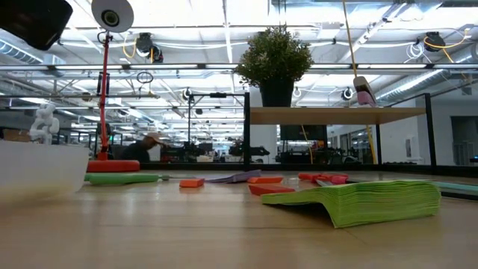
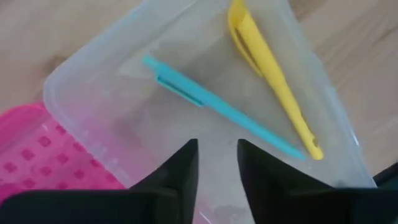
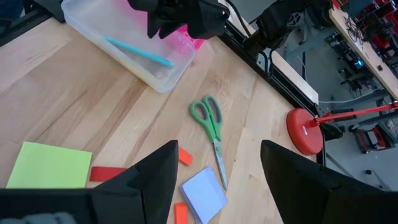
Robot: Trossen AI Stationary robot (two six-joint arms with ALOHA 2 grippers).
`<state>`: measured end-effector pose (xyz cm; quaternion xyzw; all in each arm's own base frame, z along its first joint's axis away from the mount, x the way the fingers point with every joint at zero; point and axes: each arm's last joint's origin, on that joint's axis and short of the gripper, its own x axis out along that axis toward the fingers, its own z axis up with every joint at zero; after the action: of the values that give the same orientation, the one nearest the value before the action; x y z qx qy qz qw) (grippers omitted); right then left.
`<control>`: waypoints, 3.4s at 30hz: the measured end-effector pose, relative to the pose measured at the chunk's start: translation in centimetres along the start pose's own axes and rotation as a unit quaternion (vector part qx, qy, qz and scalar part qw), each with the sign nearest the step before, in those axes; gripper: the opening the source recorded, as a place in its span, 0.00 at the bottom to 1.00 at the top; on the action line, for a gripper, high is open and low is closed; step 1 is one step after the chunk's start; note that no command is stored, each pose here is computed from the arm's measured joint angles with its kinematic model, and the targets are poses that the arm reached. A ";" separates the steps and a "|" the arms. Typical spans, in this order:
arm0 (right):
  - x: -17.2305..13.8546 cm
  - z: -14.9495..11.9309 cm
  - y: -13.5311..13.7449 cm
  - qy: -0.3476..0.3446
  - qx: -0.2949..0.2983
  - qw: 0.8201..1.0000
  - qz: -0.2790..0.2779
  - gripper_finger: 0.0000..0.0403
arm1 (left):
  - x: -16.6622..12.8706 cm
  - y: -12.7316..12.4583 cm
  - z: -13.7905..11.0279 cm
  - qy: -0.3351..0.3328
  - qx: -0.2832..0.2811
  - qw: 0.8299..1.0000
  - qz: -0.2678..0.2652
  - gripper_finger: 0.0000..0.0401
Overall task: Pack school essentials
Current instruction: Adjust the light blue pen into the pink supply box, then put the light blue pencil into the pink supply box
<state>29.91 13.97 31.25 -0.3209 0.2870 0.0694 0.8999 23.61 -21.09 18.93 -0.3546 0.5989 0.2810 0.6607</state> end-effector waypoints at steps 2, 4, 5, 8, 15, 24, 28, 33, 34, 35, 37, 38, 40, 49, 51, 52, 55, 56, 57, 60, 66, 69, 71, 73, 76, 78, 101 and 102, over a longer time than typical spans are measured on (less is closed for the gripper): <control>0.0 0.0 0.0 0.000 0.003 1.000 0.000 0.55 | 0.3 0.2 0.2 -0.005 -0.003 1.000 0.002 0.21; 0.0 0.0 0.0 0.000 0.006 1.000 0.000 0.55 | 0.6 0.5 0.3 -0.006 -0.009 1.000 0.011 0.16; 0.0 0.0 0.0 0.000 0.007 1.000 0.000 0.55 | 0.8 0.7 0.3 -0.008 -0.013 1.000 0.015 0.13; 0.0 -0.1 0.0 0.003 0.007 1.000 0.001 0.55 | 1.4 1.2 0.4 -0.010 -0.020 0.999 0.026 0.07; 0.0 -0.1 0.0 0.003 0.008 1.000 0.001 0.55 | 2.3 2.0 1.1 -0.036 -0.018 0.998 0.039 0.02; 0.0 -0.1 0.0 0.003 0.008 1.000 0.001 0.55 | 3.7 2.6 1.3 -0.051 -0.007 0.998 0.026 0.08; 0.0 -0.1 0.0 0.003 0.008 1.000 0.001 0.55 | 4.1 2.4 1.3 -0.053 0.007 0.999 -0.002 0.08; 0.0 -0.1 0.0 0.003 0.008 1.000 0.001 0.55 | 4.1 2.2 1.3 -0.059 0.018 0.998 -0.008 0.08; 0.0 -0.1 0.0 0.003 0.008 1.000 0.001 0.55 | 4.1 2.2 1.3 -0.061 0.022 0.998 -0.008 0.08; 0.0 -0.1 0.0 0.003 0.008 1.000 0.001 0.55 | 4.1 2.2 1.4 -0.063 0.026 0.998 -0.008 0.08; 0.0 -0.1 0.0 0.003 0.008 1.000 0.001 0.55 | 4.1 2.1 1.4 -0.071 0.034 0.997 -0.012 0.08; 0.0 -0.1 0.0 0.003 0.008 1.000 0.001 0.55 | 4.1 2.1 1.4 -0.078 0.039 0.996 -0.016 0.08; 0.0 -0.1 0.0 0.003 0.008 1.000 0.001 0.55 | 4.1 1.7 1.5 -0.094 0.057 0.993 -0.030 0.08; -0.7 -0.4 0.4 0.029 0.081 0.996 -0.012 0.55 | -0.7 1.5 1.8 -0.120 0.115 0.979 -0.118 0.08; -0.9 -0.6 0.6 0.039 0.108 0.993 -0.008 0.55 | -2.5 2.1 1.9 -0.152 0.129 0.971 -0.131 0.08; -1.0 -0.8 0.9 0.052 0.115 0.992 -0.003 0.55 | -3.4 2.4 2.1 -0.168 0.134 0.966 -0.141 0.08; -1.3 -1.5 1.8 0.091 0.137 0.986 0.008 0.55 | -5.8 3.4 2.5 -0.211 0.150 0.952 -0.161 0.08; -1.3 -1.7 2.0 0.101 0.155 0.983 0.009 0.55 | -6.5 3.7 2.6 -0.225 0.156 0.947 -0.167 0.08; -1.4 -1.9 2.1 0.112 0.174 0.978 0.009 0.55 | -7.2 4.0 2.8 -0.237 0.161 0.942 -0.175 0.08; -1.6 -2.8 3.0 0.148 0.233 0.961 0.005 0.55 | -8.7 4.8 3.0 -0.271 0.184 0.927 -0.184 0.08; -2.3 -5.4 5.4 0.239 0.307 0.921 -0.017 0.55 | -9.5 5.2 3.1 -0.309 0.227 0.907 -0.173 0.08; -1.9 -7.3 6.8 0.270 0.344 0.899 -0.029 0.55 | -9.4 5.2 3.1 -0.307 0.233 0.907 -0.170 0.08; -1.5 -8.7 7.7 0.295 0.363 0.884 -0.025 0.55 | -9.4 5.2 3.1 -0.305 0.235 0.907 -0.171 0.08; -1.0 -10.4 8.6 0.320 0.383 0.866 -0.016 0.55 | -9.4 5.1 3.1 -0.305 0.239 0.906 -0.171 0.08; -0.4 -12.6 9.9 0.347 0.427 0.835 -0.008 0.55 | -9.5 5.1 3.1 -0.306 0.247 0.903 -0.170 0.08; -0.1 -13.8 10.5 0.355 0.455 0.817 -0.011 0.55 | -9.4 5.1 3.3 -0.308 0.251 0.902 -0.167 0.08; 0.5 -16.2 11.9 0.319 0.585 0.733 -0.137 0.55 | -9.3 5.2 6.1 -0.306 0.257 0.905 -0.146 0.08; 0.5 -16.5 12.0 0.322 0.585 0.731 -0.139 0.55 | -9.3 5.2 6.1 -0.306 0.258 0.905 -0.145 0.08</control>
<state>18.81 13.17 14.16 0.2292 0.4958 -0.3455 0.7631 21.97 -12.60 27.69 -0.1516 0.3608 0.1123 0.9134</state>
